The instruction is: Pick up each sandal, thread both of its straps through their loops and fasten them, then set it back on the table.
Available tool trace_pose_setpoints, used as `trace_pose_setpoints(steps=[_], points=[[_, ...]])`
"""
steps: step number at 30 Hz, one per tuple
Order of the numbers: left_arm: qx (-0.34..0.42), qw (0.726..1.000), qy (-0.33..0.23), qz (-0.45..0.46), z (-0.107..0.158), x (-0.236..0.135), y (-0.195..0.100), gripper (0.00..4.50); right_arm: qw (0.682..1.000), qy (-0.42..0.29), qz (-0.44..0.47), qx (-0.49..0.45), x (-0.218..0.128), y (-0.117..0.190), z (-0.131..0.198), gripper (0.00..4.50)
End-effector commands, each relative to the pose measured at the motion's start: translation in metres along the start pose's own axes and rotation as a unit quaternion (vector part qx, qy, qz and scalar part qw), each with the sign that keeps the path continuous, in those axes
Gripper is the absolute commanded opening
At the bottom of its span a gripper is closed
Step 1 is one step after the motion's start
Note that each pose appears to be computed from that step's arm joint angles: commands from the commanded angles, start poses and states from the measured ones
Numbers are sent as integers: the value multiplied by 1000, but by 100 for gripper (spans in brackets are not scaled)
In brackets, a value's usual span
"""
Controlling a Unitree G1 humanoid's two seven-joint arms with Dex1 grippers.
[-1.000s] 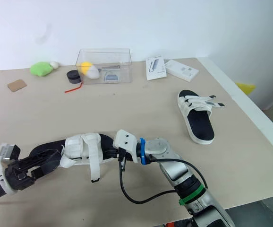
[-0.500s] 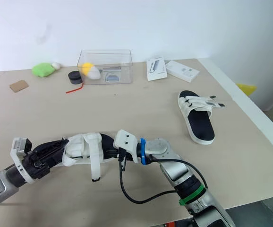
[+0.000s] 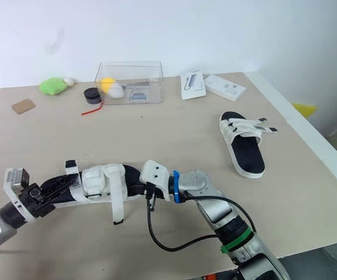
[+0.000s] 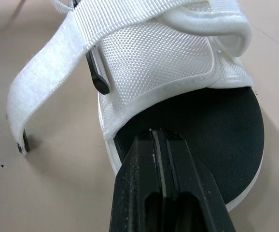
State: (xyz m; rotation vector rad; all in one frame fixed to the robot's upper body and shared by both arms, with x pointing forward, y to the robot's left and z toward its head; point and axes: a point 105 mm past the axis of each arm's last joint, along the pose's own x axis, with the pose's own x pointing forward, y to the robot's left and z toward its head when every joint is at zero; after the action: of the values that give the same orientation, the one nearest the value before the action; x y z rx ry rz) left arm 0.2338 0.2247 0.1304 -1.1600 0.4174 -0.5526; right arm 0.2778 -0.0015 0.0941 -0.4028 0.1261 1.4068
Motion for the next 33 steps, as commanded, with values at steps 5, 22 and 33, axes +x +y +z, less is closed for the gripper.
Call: trace_pose_setpoints(steps=[5,22,33], points=[[87,991,31,-98,14,-7,-49,5,999,37,4,23,1,3,-20,0],[121,992,38,-16,22,54,-32,5,999,38,-7,27,-1,3,-20,0],[152,986,58,25,18,50,-7,5,999,38,-6,25,0,3,-20,0]])
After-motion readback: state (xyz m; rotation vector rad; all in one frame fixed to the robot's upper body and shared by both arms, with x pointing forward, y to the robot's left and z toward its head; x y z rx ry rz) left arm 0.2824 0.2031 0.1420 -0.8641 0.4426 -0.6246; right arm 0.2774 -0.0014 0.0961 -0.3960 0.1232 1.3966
